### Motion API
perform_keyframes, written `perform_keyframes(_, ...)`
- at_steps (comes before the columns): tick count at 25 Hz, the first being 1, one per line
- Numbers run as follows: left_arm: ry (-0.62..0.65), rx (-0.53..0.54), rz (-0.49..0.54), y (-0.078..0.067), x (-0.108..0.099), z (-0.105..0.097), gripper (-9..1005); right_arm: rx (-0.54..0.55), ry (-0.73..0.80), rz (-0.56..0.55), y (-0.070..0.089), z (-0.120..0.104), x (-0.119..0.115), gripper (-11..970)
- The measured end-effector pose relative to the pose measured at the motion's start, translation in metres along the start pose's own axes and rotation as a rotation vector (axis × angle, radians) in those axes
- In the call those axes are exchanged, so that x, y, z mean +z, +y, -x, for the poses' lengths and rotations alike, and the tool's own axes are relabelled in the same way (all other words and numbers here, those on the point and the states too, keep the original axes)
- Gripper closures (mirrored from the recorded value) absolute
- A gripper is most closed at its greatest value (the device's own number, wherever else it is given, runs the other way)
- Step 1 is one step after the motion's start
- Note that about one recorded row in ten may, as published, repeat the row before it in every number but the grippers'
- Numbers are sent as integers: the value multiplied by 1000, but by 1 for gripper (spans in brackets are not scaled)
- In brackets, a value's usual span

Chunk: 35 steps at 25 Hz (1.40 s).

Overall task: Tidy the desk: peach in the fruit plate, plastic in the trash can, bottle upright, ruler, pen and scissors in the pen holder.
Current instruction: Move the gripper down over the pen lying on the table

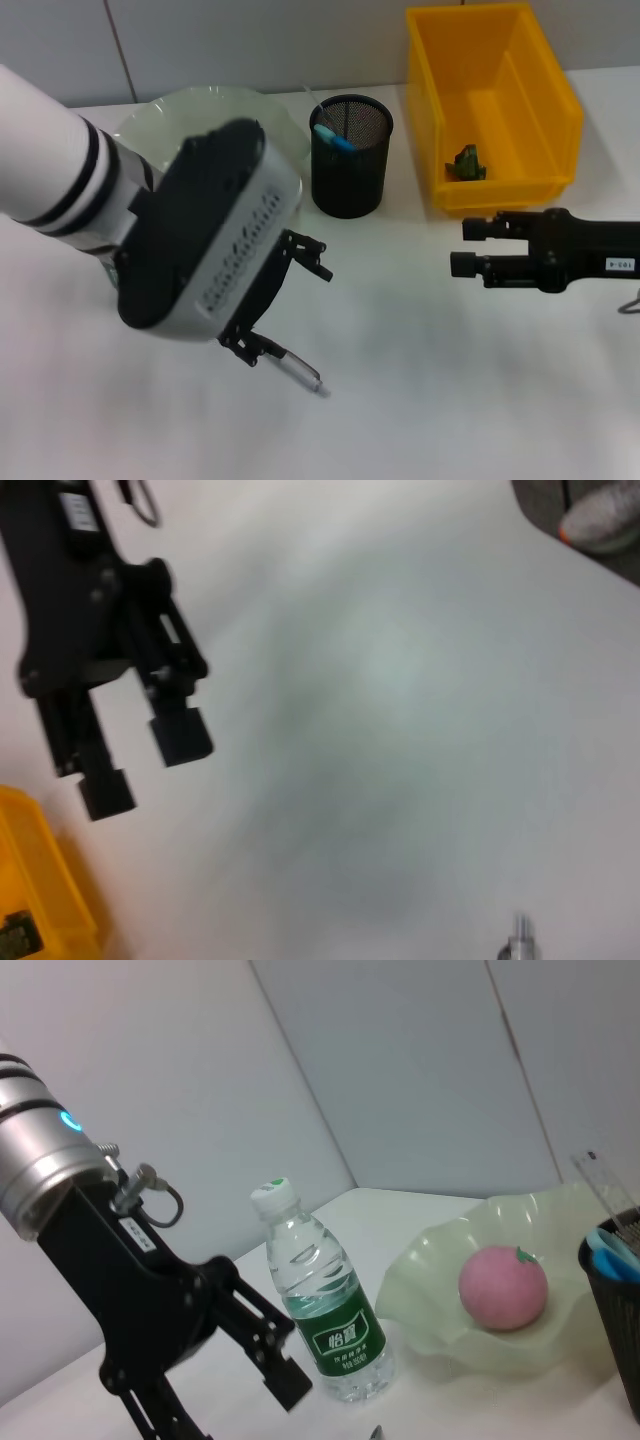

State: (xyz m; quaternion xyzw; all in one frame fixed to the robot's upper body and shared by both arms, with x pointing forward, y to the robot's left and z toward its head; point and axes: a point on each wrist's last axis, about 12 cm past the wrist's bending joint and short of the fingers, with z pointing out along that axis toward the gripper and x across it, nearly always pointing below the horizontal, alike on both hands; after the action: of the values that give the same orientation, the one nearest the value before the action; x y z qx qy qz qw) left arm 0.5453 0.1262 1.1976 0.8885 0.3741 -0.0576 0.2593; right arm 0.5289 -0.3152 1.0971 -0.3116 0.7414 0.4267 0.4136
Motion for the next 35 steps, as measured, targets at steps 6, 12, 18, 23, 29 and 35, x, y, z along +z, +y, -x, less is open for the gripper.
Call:
perform_keyframes(6, 56, 80, -50, -3, 10, 3, 134, -12, 37, 6, -5, 12, 4, 237)
perform_keyframes(12, 79, 116, -76, -4, 15, 5, 134, -18, 36, -2, -6, 14, 3, 237)
perform_keyframes(18, 125, 135, -130, 12, 24, -3, 135, -29, 40, -7, -7, 16, 2, 237)
perform_keyframes(23, 146, 133, -173, 18, 37, -5, 135, -35, 58, -21, -9, 17, 3, 237)
perform_keyframes(29, 175, 151, -218, 19, 52, -4, 135, -41, 79, -33, -11, 17, 4, 236)
perform_keyframes(35, 176, 174, -248, 29, 58, 4, 135, -51, 92, -32, -12, 19, 5, 236)
